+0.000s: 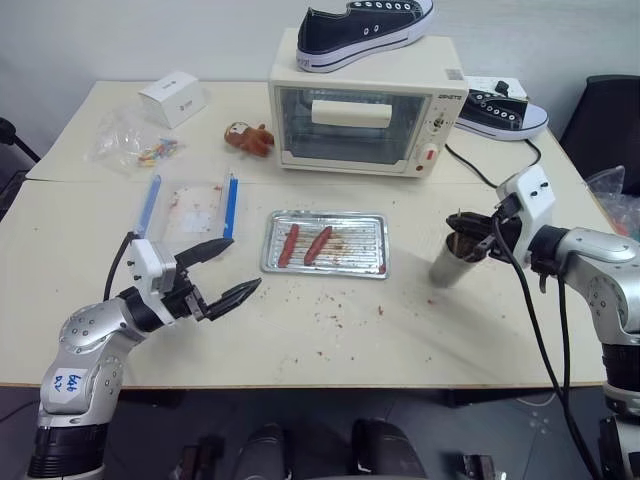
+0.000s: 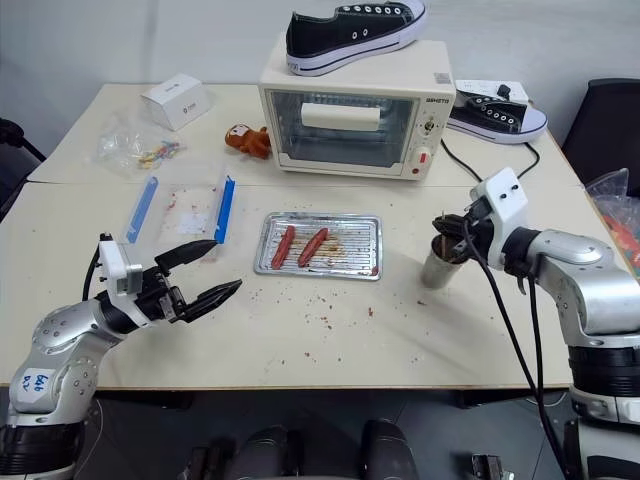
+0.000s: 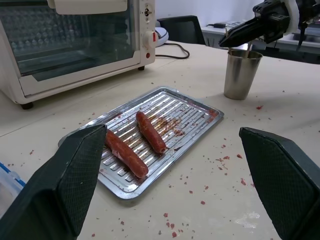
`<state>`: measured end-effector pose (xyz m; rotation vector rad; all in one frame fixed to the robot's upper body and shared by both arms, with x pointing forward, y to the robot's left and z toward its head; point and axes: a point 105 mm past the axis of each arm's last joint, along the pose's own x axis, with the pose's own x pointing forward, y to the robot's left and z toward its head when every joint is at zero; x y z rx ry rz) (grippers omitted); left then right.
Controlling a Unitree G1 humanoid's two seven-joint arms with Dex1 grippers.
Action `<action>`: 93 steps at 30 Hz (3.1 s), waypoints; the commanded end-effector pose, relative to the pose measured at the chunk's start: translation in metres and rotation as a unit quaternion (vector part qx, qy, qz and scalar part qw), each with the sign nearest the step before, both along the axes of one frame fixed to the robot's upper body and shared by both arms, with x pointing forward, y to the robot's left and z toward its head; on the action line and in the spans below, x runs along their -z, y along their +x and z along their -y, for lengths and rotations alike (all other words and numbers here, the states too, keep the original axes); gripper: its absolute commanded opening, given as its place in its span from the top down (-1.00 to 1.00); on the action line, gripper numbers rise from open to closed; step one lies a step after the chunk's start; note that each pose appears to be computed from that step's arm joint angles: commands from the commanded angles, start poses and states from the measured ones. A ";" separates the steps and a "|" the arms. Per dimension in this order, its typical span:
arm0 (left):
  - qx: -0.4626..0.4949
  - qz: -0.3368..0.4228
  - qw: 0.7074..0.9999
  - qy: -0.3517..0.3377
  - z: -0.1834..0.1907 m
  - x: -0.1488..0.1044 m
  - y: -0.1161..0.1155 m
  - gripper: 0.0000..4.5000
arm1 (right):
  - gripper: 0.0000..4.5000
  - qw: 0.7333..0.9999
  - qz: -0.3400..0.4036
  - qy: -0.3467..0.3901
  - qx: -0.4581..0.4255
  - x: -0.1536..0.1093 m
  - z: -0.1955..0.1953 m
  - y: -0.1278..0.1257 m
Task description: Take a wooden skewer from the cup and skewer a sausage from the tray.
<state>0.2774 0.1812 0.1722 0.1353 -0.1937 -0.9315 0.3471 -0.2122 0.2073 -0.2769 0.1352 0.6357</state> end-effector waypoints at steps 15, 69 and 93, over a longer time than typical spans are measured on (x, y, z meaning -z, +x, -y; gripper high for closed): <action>0.091 0.025 0.992 -0.085 0.035 -0.033 0.001 -1.00 | 0.99 0.936 0.128 0.257 -0.202 -0.159 -0.027 -0.042; 0.075 0.100 0.983 -0.135 0.045 -0.083 0.022 1.00 | -0.69 0.916 0.061 0.348 -0.189 -0.086 -0.054 -0.055; -0.089 -0.035 0.991 -0.091 -0.059 -0.013 -0.015 1.00 | -0.99 0.959 0.088 -0.039 -0.267 -0.017 -0.073 -0.062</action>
